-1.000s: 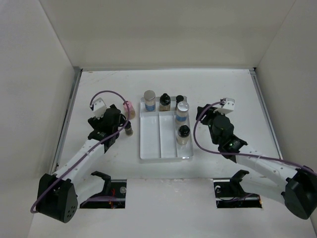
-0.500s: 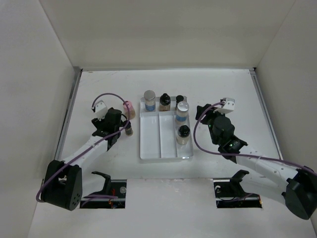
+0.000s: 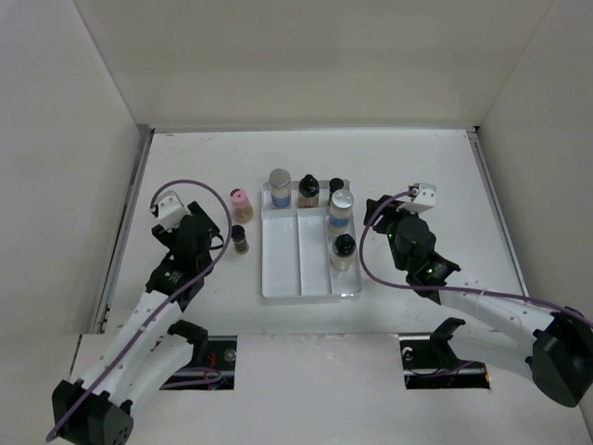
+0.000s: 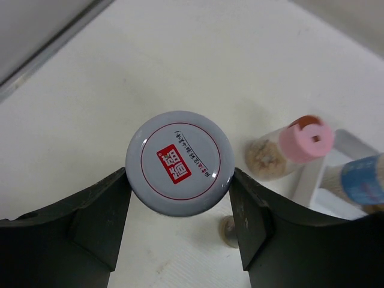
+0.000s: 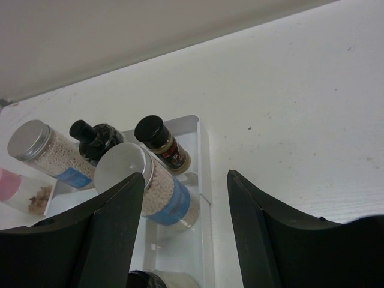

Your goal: Organize the condiment bottles

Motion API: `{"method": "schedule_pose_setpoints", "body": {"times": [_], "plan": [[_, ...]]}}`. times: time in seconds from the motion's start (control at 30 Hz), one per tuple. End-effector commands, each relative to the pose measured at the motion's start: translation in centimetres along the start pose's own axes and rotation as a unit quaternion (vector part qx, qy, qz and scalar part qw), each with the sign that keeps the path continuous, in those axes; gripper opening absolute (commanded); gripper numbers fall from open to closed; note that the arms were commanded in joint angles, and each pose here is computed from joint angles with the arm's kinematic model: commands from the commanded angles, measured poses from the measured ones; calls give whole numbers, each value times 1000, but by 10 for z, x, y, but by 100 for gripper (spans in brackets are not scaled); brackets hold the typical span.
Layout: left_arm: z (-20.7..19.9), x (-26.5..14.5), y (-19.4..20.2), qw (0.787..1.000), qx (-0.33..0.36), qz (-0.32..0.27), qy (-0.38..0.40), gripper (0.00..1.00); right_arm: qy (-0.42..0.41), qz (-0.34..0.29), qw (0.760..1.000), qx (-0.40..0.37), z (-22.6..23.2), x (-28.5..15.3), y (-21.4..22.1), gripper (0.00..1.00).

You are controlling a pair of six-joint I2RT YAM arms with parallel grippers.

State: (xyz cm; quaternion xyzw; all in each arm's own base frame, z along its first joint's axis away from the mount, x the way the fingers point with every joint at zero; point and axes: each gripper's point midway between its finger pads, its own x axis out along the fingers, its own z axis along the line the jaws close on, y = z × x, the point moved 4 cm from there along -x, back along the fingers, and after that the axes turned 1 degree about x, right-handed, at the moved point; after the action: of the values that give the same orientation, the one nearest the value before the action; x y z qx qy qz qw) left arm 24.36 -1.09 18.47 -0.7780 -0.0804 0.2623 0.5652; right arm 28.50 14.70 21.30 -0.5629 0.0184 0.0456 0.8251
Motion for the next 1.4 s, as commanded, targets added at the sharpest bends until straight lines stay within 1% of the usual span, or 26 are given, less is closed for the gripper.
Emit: {"method": "schedule_pose_setpoints", "body": {"times": [0.0,0.03,0.1,0.17,0.3,0.4,0.5,0.67,0.8,1.03,1.2,1.3,1.37], "plan": [[-29,-33,-95,990,-70,-110,52,27,-13,-24,999,17,10,1,-12,64],[-38,-41,-104,988,-77,-114,74,27,-13,-24,1000,15,9,0,-12,64],[-61,-53,-108,984,-80,-109,115,27,-14,-27,999,17,9,-1,-14,64],[-93,-63,-102,980,-73,-93,159,27,-14,-27,999,20,9,-1,-14,64],[-155,-82,-75,967,-60,-64,238,27,-9,-25,999,19,6,0,-13,64],[-187,-85,-55,962,-39,-43,266,27,-8,-24,999,19,6,0,-12,64],[-205,-78,-30,963,-14,-27,269,27,-9,-25,999,19,6,0,-13,64],[-219,-59,13,958,0,-9,287,28,-8,-28,999,21,5,-1,-15,65],[-221,-41,34,960,15,1,280,28,-7,-24,1000,19,5,1,-12,65],[-219,-18,62,964,39,12,262,29,-9,-20,1000,17,5,2,-10,65],[-216,-5,73,964,44,-2,263,30,-9,-25,999,21,4,0,-13,65],[-213,-4,81,964,51,2,261,32,-9,-25,999,21,4,0,-13,65],[-209,-3,87,965,53,2,256,38,-9,-26,999,22,3,0,-14,66]]}}
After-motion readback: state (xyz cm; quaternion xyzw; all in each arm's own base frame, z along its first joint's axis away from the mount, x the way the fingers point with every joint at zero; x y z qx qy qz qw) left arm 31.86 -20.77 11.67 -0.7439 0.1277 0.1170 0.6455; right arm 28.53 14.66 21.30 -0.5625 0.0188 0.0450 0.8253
